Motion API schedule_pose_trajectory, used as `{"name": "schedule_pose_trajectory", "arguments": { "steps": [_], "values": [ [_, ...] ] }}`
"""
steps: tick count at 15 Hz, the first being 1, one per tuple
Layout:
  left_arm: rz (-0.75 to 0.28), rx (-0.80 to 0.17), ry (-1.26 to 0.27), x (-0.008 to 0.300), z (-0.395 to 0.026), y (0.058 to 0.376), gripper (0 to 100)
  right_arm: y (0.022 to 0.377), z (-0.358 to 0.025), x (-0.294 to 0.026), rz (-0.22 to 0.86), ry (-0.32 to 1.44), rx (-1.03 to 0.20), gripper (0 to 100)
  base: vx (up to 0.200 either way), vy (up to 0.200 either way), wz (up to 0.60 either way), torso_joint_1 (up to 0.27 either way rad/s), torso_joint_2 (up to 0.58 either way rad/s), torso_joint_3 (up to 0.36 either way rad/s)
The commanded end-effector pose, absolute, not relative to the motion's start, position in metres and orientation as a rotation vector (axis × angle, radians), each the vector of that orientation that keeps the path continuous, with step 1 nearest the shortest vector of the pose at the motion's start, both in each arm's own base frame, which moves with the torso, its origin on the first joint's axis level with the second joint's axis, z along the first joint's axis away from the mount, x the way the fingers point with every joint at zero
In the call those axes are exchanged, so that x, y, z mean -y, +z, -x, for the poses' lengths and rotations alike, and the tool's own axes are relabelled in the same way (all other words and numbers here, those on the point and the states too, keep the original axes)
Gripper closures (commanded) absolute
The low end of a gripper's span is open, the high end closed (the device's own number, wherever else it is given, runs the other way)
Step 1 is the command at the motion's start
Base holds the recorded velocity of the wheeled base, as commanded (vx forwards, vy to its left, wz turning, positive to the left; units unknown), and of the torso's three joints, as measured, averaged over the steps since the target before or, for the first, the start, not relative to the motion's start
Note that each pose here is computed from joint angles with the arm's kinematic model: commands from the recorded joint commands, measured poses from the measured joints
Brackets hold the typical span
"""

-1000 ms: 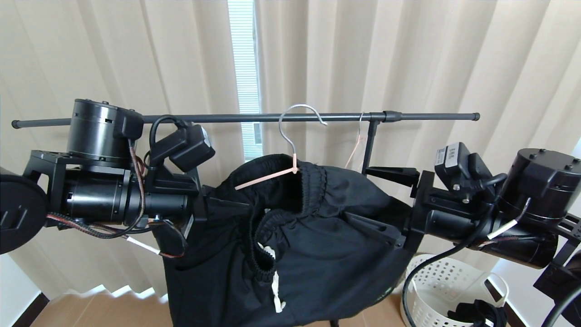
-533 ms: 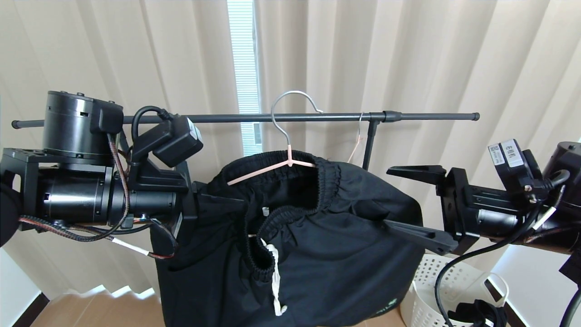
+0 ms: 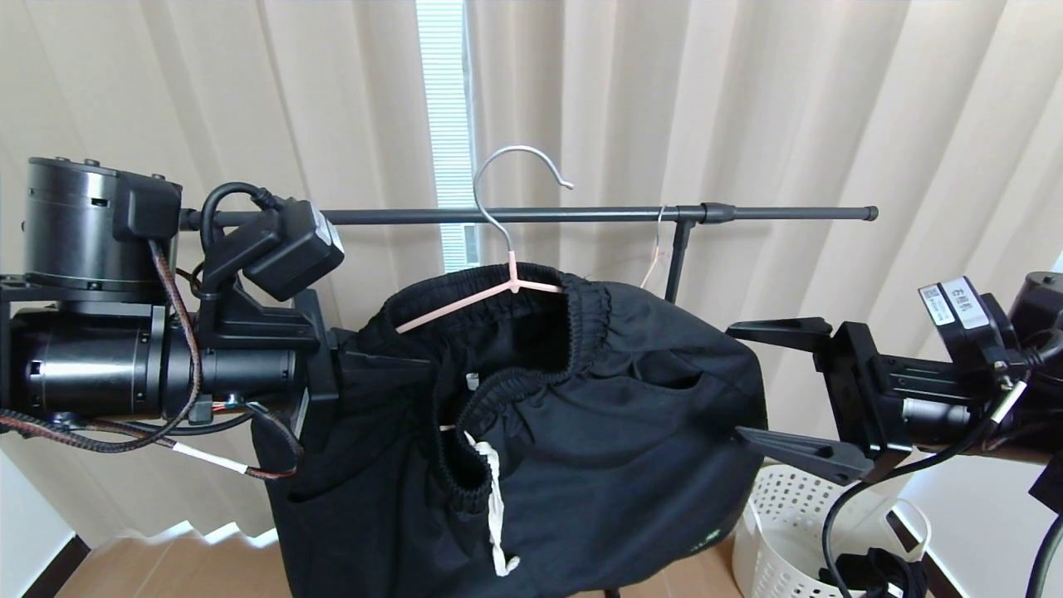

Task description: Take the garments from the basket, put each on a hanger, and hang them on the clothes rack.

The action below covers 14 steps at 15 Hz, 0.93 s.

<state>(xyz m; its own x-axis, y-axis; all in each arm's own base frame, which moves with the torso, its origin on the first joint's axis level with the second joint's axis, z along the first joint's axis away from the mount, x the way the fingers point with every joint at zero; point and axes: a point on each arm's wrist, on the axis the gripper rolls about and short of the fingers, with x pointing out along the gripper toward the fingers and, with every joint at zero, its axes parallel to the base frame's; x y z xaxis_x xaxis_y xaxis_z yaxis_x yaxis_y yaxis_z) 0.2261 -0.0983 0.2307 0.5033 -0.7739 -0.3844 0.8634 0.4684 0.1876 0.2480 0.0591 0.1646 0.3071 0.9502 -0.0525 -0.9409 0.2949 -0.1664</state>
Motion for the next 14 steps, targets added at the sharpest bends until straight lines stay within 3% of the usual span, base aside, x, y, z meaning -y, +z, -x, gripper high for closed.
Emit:
{"name": "schedule_pose_trajectory", "arguments": {
  "steps": [1,13,14],
  "values": [
    [-0.384,-0.243,-1.006,0.095,-0.223,0.235,100,0.157,-0.256,-0.059,0.163,1.257,0.030,0,0.000,0.000,0.00,0.000,0.00,0.000],
    [-0.385,-0.226,-1.005,0.094,-0.216,0.239,100,0.108,-0.298,-0.060,0.094,1.244,-0.112,0,0.000,0.000,0.00,0.000,0.00,0.000],
    [-0.381,-0.226,-1.004,0.093,-0.215,0.239,100,0.108,-0.299,-0.060,0.093,1.244,-0.113,100,0.000,0.000,0.00,0.000,0.00,0.000]
  ]
}}
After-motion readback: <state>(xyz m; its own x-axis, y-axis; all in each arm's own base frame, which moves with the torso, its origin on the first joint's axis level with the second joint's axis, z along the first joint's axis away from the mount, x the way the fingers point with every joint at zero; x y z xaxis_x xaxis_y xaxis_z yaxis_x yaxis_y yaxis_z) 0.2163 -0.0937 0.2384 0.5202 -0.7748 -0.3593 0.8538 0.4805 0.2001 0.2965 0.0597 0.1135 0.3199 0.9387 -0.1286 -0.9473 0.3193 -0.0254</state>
